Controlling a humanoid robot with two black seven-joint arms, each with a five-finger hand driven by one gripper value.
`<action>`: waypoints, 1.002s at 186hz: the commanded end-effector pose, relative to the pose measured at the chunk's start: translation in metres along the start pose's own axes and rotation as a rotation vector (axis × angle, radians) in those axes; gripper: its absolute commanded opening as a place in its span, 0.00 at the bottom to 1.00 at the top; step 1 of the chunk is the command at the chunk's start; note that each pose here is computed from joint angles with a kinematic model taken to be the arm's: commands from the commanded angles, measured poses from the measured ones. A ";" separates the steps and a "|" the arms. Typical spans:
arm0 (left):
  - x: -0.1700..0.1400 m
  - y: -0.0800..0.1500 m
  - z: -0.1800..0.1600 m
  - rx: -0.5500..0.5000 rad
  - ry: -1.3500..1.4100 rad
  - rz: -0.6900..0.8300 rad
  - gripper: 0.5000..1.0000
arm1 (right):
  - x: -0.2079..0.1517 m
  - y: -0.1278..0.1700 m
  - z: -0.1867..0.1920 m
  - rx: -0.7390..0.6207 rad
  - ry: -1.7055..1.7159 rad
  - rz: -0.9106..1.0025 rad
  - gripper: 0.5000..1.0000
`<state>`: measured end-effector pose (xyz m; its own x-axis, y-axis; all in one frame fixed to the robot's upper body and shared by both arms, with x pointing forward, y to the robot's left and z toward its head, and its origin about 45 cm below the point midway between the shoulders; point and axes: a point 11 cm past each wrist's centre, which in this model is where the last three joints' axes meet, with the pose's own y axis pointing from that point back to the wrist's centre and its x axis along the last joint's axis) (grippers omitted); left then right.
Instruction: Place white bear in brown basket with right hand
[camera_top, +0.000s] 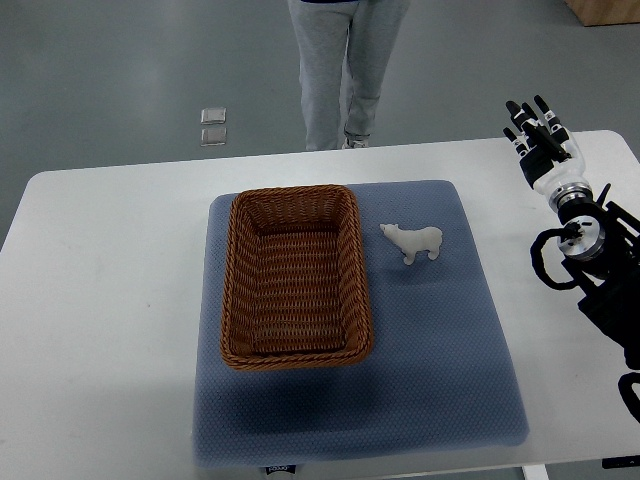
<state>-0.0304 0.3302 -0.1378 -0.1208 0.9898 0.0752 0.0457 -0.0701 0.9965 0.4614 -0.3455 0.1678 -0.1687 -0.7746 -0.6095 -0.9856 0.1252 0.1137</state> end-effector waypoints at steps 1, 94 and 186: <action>0.000 0.000 0.000 0.000 0.000 0.000 1.00 | 0.000 0.000 0.001 -0.001 -0.001 0.000 0.85; 0.004 0.000 0.001 -0.010 0.003 0.014 1.00 | 0.001 0.000 0.000 -0.002 0.002 0.001 0.85; 0.004 0.000 0.001 -0.010 0.002 0.012 1.00 | 0.001 0.000 -0.001 0.001 0.002 0.002 0.85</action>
<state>-0.0298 0.3347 -0.1374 -0.1228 0.9885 0.0883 0.0369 -0.0843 0.9958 0.4610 -0.3455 0.1668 -0.1709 -0.7744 -0.6092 -0.9852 0.1261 0.1161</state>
